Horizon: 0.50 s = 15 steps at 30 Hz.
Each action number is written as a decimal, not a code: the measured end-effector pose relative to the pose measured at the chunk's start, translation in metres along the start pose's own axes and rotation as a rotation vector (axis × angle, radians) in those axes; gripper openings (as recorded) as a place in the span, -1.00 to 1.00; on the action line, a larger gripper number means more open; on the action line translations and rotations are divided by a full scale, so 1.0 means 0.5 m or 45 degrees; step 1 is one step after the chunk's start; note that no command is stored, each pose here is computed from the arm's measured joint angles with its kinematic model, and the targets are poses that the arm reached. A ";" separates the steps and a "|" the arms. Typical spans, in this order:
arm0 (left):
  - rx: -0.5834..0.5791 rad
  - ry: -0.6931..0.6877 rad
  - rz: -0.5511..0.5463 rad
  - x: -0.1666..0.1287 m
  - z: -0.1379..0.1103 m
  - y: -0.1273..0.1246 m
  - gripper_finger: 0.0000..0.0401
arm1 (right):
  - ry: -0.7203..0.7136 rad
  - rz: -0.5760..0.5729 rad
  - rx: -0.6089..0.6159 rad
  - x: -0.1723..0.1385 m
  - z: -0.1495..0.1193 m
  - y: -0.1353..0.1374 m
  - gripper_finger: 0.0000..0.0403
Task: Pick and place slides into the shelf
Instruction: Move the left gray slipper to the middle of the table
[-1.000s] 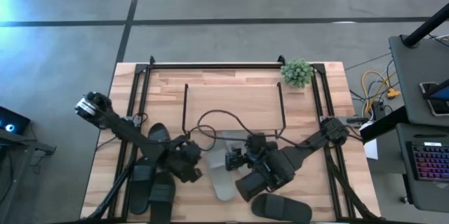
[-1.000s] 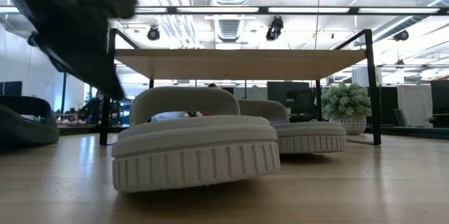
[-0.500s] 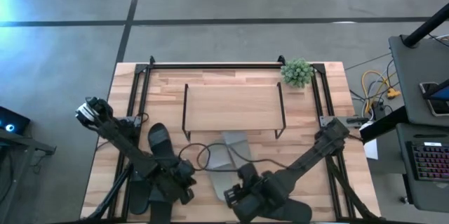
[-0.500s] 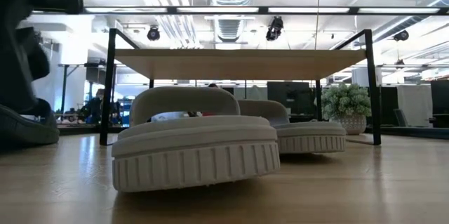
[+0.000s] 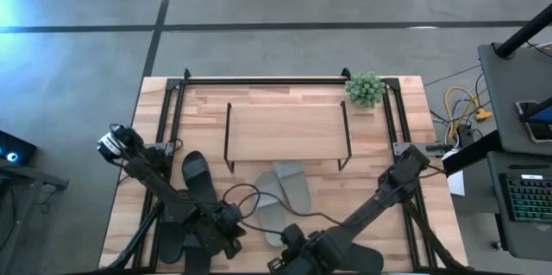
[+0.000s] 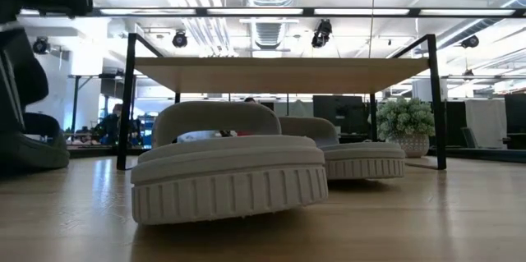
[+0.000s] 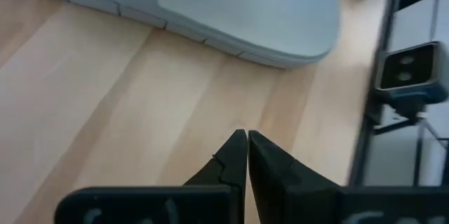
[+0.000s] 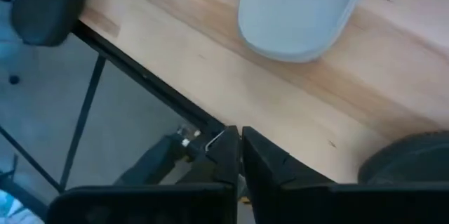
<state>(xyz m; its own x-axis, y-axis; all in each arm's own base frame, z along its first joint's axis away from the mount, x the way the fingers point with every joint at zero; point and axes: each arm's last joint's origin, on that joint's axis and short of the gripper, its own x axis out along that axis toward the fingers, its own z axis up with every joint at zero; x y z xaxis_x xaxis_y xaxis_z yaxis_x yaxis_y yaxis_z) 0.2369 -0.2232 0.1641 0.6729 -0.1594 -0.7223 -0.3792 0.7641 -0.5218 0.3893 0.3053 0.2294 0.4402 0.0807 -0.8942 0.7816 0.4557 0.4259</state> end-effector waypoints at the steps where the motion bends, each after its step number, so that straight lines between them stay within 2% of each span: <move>1: -0.002 -0.003 -0.012 -0.006 0.001 -0.002 -1.00 | 0.009 -0.001 -0.005 0.011 -0.002 0.000 -0.95; 6: 0.024 -0.013 -0.045 -0.024 0.004 -0.008 -1.00 | 0.018 0.010 -0.039 0.065 -0.009 0.001 -0.96; 11: 0.048 -0.119 -0.072 -0.051 0.010 -0.017 -1.00 | -0.071 -0.026 -0.016 0.094 -0.007 -0.007 -0.96; 15: 0.101 -0.127 -0.049 -0.064 0.013 -0.011 -1.00 | -0.108 -0.070 0.005 0.111 0.002 -0.014 -0.96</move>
<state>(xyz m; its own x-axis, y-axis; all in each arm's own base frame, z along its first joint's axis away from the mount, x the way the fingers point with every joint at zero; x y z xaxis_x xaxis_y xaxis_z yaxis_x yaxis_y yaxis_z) 0.2219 -0.2183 0.1931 0.7474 -0.1292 -0.6517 -0.3031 0.8065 -0.5076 0.4083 0.3058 0.1770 0.4325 -0.0199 -0.9014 0.8073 0.4537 0.3773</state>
